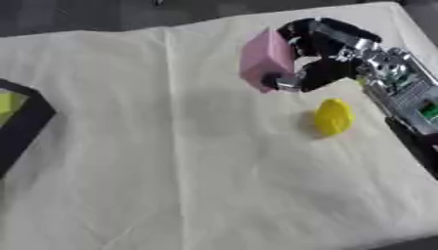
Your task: Pick up the objects with one hand, pass them to the other hand, and then place them into the box on the other side of the table.
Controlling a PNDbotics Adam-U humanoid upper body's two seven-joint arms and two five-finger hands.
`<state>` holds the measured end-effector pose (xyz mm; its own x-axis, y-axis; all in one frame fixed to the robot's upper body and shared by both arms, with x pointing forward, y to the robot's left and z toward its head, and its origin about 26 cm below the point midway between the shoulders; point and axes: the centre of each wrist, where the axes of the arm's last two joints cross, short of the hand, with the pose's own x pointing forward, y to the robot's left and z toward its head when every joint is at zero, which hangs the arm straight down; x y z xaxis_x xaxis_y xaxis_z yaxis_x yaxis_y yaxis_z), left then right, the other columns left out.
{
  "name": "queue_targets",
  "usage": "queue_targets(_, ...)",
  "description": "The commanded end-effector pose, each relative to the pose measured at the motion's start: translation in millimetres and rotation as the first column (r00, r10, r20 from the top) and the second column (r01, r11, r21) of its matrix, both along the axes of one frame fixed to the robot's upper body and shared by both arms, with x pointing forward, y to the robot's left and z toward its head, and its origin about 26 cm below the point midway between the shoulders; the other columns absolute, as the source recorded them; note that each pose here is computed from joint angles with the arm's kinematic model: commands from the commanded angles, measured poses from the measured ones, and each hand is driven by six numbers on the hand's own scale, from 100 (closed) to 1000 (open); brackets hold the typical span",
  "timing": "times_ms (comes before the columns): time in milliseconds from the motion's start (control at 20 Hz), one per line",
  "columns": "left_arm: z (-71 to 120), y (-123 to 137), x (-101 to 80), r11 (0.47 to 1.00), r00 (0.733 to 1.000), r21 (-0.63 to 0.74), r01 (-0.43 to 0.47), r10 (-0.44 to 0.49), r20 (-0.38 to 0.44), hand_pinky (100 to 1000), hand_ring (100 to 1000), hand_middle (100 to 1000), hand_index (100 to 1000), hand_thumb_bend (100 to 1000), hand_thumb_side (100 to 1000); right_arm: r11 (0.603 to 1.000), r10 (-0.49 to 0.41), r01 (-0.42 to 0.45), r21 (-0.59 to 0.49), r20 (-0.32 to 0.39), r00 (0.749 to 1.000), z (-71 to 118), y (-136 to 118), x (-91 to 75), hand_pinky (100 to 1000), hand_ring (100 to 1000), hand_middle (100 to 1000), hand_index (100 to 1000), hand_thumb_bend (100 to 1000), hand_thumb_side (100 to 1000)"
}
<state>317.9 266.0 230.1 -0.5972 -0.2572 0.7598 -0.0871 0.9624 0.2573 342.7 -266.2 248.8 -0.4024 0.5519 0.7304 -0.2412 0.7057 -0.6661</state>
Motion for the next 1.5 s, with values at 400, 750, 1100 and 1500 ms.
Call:
queue_targets(400,30.6,-21.7,-10.8,0.980,0.992,0.169,0.110,-0.117,0.034,739,808,702,791,229,678,0.996,0.026,-0.031,0.081,0.071,0.997,-14.5,24.7,5.9,705,521,491,570,370,100)
queue_targets(750,42.0,-36.2,-10.5,0.951,0.981,0.263,0.161,-0.183,0.061,782,808,706,790,244,640,0.990,0.055,-0.066,0.128,0.081,0.995,-35.9,43.4,14.5,702,517,492,578,357,100)
queue_targets(1100,45.7,-42.8,-10.5,0.925,0.991,0.376,0.054,-0.095,0.092,840,796,708,790,259,613,0.984,0.034,-0.045,0.173,0.063,0.997,-55.3,51.2,21.1,699,513,491,571,362,100)
queue_targets(1500,53.9,-60.2,-11.2,0.899,0.977,0.422,0.117,-0.181,0.114,832,797,709,790,266,594,0.981,0.088,-0.094,0.171,0.047,0.995,-64.6,62.6,23.6,700,513,491,572,355,100)
